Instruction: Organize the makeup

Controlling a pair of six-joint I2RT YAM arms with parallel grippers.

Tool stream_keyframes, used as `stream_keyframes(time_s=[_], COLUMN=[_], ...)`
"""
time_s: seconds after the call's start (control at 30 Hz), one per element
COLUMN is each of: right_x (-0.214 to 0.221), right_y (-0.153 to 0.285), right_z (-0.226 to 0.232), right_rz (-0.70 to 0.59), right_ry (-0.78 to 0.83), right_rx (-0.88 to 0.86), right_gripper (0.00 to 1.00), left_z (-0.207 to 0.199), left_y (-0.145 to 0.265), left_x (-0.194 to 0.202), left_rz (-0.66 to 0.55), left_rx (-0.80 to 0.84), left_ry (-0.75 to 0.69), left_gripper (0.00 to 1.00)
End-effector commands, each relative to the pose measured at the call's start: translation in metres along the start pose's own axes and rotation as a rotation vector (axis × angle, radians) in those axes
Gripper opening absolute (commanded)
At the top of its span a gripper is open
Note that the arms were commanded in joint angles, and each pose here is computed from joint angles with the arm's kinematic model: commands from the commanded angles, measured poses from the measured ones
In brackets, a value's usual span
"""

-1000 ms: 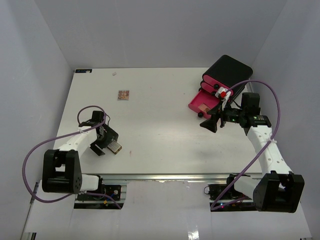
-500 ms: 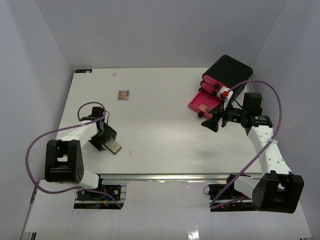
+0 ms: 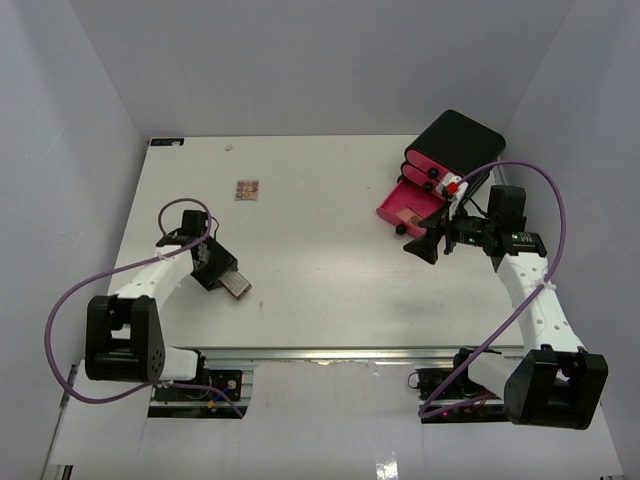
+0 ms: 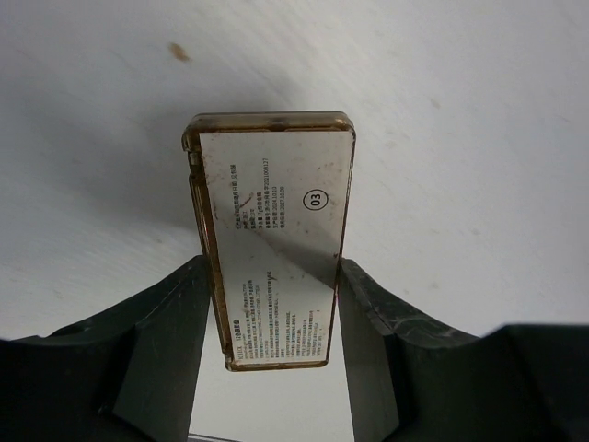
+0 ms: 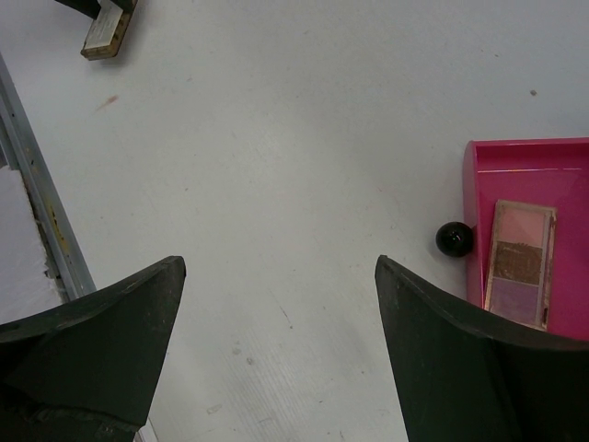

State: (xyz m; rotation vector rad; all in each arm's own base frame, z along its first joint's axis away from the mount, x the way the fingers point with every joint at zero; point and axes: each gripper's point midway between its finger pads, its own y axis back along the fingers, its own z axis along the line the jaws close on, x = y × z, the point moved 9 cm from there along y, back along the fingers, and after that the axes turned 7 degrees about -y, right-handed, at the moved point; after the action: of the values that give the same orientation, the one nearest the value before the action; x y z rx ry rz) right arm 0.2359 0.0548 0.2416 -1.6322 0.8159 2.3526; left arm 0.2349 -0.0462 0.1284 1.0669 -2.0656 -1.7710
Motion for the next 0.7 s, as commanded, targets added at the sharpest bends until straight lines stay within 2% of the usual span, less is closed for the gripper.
stream_keyframes(time_s=[0.0,0.13,0.23,0.3,0.37,0.43,0.57,0.67], right_x=[-0.006,-0.006,-0.006,-0.007,-0.007,-0.008,-0.009,-0.009], right_y=[0.005,0.009,0.013,0.015,0.019,0.024,0.033,0.039], right_z=[0.001,-0.002,-0.005,-0.005,-0.007,-0.009,-0.010,-0.012], right_rz=[-0.031,-0.038,-0.045,-0.051,-0.059,-0.071,-0.091,-0.103], right_ry=[0.025,0.020,0.018,0.021,0.015,0.014,0.013,0.008], right_rx=[0.005,0.028,0.046,0.051,0.067,0.082,0.110,0.135], right_gripper=[0.90,0.90,0.90,0.90,0.90,0.90,0.90,0.90], left_z=[-0.068,-0.129,-0.177,-0.198,-0.249,-0.276,-0.341,-0.375], left_y=[0.045,0.067,0.075,0.077,0.078,0.076,0.069,0.066], left_x=[0.016,0.044,0.069,0.079,0.092,0.098,0.110,0.114], left_rz=[-0.008,0.036,0.094,0.106,0.121,0.127,0.138,0.143], left_rx=[0.336,0.566,0.671,0.699,0.748,0.770,0.837,0.874], left_ry=[-0.093,-0.141,-0.211,-0.242,-0.283,-0.297,-0.313,-0.302], left_gripper=[0.21,0.12,0.11,0.11,0.11,0.12,0.13,0.14])
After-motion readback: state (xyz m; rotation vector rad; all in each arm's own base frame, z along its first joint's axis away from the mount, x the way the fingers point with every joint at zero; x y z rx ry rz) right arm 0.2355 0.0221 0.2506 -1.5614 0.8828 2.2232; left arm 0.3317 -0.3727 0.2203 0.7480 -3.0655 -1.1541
